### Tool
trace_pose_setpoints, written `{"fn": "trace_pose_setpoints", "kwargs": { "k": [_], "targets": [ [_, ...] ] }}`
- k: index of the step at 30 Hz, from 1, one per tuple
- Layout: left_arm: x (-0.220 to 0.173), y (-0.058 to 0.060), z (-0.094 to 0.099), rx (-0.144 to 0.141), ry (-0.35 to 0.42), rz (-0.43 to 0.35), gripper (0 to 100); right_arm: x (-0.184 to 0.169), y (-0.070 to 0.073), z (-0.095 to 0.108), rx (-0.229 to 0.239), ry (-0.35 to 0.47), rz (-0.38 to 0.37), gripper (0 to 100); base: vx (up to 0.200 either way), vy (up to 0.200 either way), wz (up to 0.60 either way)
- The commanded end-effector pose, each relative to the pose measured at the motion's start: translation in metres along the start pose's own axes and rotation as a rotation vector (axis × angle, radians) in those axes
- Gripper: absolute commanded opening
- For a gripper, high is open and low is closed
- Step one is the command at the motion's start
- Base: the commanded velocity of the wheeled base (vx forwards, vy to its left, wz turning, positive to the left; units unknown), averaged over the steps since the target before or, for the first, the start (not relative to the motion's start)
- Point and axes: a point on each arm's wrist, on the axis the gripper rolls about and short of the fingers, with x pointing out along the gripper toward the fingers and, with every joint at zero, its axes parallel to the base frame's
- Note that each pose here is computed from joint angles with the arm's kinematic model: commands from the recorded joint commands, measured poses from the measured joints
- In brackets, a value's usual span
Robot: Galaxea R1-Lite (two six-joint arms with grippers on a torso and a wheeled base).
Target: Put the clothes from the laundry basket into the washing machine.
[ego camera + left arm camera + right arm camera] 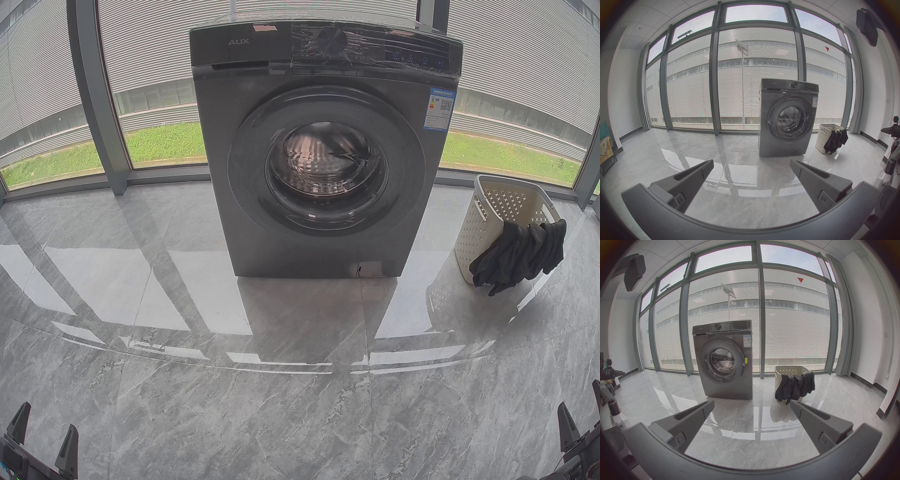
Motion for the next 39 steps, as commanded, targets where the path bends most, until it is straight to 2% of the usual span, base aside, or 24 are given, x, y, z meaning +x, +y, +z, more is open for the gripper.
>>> {"fn": "trace_pose_setpoints", "kwargs": {
  "k": [1, 16, 25, 39],
  "targets": [
    [0.0002, 0.0000, -0.0052, 0.000, 0.002, 0.001, 100, 0.0000, 0.0000, -0.0052, 0.001, 0.001, 0.000, 100, 0.200, 0.000, 0.00],
    [0.0001, 0.0001, -0.0052, 0.006, 0.001, 0.002, 100, 0.0000, 0.0000, -0.0052, 0.000, 0.001, 0.000, 100, 0.200, 0.000, 0.00],
    [-0.0001, 0.0001, -0.0048, 0.004, -0.001, 0.002, 100, 0.0000, 0.0000, -0.0052, 0.000, 0.001, 0.000, 100, 0.000, 0.000, 0.00],
    [0.0001, 0.0001, -0.0052, 0.004, 0.001, 0.002, 100, 0.0000, 0.0000, -0.0052, 0.000, 0.001, 0.000, 100, 0.000, -0.200, 0.00]
  ]
}}
